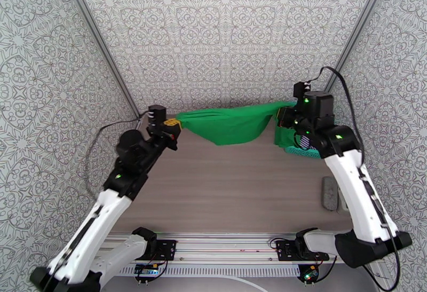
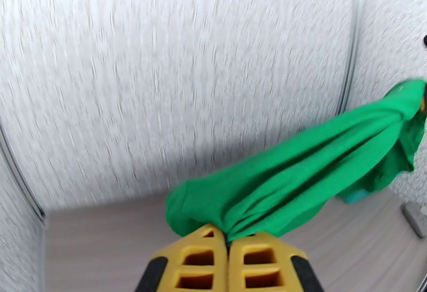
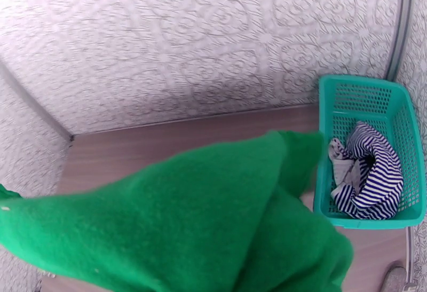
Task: Fold and stack the mixed laundry pile
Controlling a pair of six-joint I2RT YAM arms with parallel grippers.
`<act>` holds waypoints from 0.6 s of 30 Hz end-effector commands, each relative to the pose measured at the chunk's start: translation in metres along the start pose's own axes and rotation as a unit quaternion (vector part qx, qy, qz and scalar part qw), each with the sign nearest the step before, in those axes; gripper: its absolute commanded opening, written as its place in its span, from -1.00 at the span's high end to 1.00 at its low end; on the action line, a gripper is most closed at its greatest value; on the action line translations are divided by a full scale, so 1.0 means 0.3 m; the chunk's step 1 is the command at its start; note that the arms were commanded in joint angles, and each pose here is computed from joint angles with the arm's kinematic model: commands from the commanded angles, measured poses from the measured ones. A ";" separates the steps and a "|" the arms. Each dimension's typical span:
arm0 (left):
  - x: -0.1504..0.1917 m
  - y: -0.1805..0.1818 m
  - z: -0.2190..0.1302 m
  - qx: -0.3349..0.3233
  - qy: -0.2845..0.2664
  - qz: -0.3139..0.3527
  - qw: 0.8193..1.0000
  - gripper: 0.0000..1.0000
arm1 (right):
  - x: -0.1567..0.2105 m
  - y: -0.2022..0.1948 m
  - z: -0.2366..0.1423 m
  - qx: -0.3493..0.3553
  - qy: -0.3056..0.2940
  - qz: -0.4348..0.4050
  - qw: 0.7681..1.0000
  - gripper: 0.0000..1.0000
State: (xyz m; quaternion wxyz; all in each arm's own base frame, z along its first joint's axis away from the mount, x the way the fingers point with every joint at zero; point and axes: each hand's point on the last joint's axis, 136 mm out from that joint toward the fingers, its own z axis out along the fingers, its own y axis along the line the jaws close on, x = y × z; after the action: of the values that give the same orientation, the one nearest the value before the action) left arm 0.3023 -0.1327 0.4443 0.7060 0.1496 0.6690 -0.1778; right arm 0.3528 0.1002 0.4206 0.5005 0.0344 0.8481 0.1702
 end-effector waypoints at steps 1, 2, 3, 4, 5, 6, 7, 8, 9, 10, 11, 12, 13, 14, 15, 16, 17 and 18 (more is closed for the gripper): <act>-0.042 -0.019 -0.058 0.002 0.027 0.028 0.999 1.00 | 0.071 0.023 -0.084 -0.025 0.057 -0.006 0.998 1.00; -0.048 -0.021 -0.066 0.001 0.040 0.028 0.999 1.00 | 0.092 0.025 -0.097 -0.029 0.071 -0.004 0.997 1.00; -0.047 -0.021 -0.071 -0.001 0.061 0.026 0.998 1.00 | 0.118 0.025 -0.108 -0.030 0.090 0.000 0.996 1.00; -0.041 -0.018 -0.072 -0.004 0.084 0.025 0.996 1.00 | 0.141 0.023 -0.113 -0.029 0.107 0.002 0.994 1.00; -0.028 -0.015 -0.071 -0.006 0.106 0.022 0.994 1.00 | 0.169 0.024 -0.113 -0.031 0.128 0.004 0.991 1.00; -0.011 -0.004 -0.063 -0.014 0.130 0.018 0.991 1.00 | 0.194 0.022 -0.109 -0.030 0.149 0.005 0.988 1.00; 0.016 0.014 -0.049 -0.028 0.155 0.014 0.987 1.00 | 0.211 0.018 -0.100 -0.026 0.164 0.006 0.986 1.00; 0.035 0.033 -0.033 -0.039 0.169 0.010 0.985 1.00 | 0.226 0.011 -0.082 -0.021 0.176 0.006 0.984 1.00; 0.067 0.059 -0.005 -0.049 0.185 0.004 0.981 1.00 | 0.236 0.004 -0.056 -0.016 0.185 0.006 0.983 1.00; 0.094 0.086 0.028 -0.056 0.197 -0.007 0.979 1.00 | 0.241 0.003 -0.025 -0.014 0.193 0.004 0.981 1.00; 0.108 0.109 0.056 -0.059 0.202 -0.018 0.977 1.00 | 0.238 0.005 0.006 -0.016 0.198 0.003 0.980 1.00; 0.129 0.134 0.099 -0.057 0.206 -0.030 0.976 1.00 | 0.231 0.008 0.047 -0.018 0.202 0.002 0.979 1.00; 0.135 0.155 0.133 -0.056 0.202 -0.038 0.977 1.00 | 0.222 0.010 0.080 -0.019 0.202 0.002 0.979 1.00; 0.132 0.178 0.175 -0.056 0.192 -0.041 0.979 1.00 | 0.195 0.021 0.131 -0.026 0.195 0.000 0.981 1.00; 0.119 0.198 0.216 -0.053 0.179 -0.039 0.982 1.00 | 0.164 0.040 0.175 -0.041 0.182 -0.002 0.982 1.00; 0.093 0.219 0.253 -0.054 0.162 -0.034 0.985 1.00 | 0.125 0.067 0.213 -0.061 0.166 -0.003 0.984 1.00; 0.067 0.242 0.283 -0.060 0.146 -0.029 0.987 1.00 | 0.084 0.088 0.242 -0.078 0.149 -0.005 0.986 1.00; 0.023 0.274 0.311 -0.070 0.126 -0.023 0.989 1.00 | 0.035 0.110 0.269 -0.094 0.130 -0.008 0.987 1.00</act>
State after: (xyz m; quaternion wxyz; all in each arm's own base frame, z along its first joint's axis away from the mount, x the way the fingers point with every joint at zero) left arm 0.4065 -0.1065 0.3768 0.5413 0.1109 0.8252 -0.1171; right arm 0.3781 0.1394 0.3399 0.3079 -0.0107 0.9297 0.2017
